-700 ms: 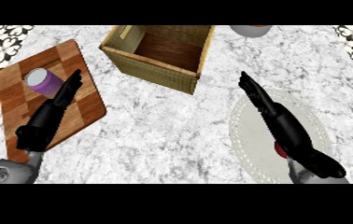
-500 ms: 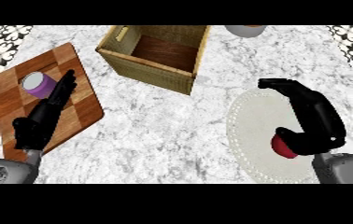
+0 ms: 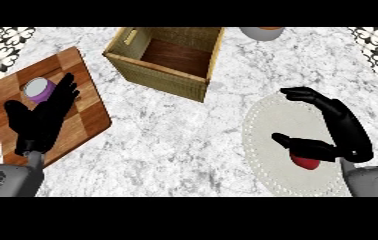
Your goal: Pick the tomato from the placemat and place it in the basket
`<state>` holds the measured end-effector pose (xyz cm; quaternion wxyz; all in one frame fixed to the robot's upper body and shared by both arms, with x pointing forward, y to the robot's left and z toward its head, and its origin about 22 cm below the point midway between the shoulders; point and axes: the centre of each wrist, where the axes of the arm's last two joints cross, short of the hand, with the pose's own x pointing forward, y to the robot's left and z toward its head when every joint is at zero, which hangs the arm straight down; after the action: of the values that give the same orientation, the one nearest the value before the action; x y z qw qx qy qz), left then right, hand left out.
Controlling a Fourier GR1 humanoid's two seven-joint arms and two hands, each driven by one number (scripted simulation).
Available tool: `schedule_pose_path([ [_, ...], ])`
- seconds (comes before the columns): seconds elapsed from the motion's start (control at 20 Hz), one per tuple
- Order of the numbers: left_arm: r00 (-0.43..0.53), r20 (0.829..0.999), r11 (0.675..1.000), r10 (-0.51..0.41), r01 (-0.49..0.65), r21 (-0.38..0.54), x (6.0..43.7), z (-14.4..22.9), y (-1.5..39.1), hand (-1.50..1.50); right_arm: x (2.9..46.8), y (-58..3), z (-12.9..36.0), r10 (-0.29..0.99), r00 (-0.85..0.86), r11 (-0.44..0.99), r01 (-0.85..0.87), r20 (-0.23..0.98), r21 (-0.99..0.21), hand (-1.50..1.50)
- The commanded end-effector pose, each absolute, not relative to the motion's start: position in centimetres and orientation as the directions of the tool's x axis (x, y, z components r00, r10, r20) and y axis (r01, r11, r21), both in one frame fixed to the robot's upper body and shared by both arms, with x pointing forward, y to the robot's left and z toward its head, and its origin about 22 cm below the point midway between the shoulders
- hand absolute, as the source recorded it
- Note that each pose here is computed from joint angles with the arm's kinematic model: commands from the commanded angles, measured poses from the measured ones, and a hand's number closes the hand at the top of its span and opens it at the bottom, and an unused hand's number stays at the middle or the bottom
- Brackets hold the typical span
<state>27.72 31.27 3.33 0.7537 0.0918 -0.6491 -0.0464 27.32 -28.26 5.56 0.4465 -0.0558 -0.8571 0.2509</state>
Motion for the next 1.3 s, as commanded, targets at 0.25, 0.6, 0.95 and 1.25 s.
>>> schedule_pose_path([
  [0.25,0.194,0.966,0.979,-0.17,-0.078,0.188,28.2,2.8,32.2,0.0,24.5,-21.8,12.9,0.461,-0.456,0.847,-0.03,0.761,-0.531,-1.5],
  [0.6,0.202,0.966,0.978,-0.161,-0.099,0.184,28.4,3.3,32.1,0.0,26.1,-27.6,18.6,0.904,-0.097,0.422,0.071,0.415,-0.904,-1.5],
  [0.95,0.196,0.968,0.982,-0.16,-0.072,0.177,30.0,4.6,30.7,0.0,25.7,-28.5,27.1,0.94,0.105,0.33,-0.054,0.324,-0.942,-1.5],
  [1.25,0.185,0.97,0.981,-0.156,-0.084,0.173,28.9,3.3,32.1,0.0,24.6,-29.9,30.0,0.929,0.102,0.369,-0.304,0.355,-0.878,-1.5],
])
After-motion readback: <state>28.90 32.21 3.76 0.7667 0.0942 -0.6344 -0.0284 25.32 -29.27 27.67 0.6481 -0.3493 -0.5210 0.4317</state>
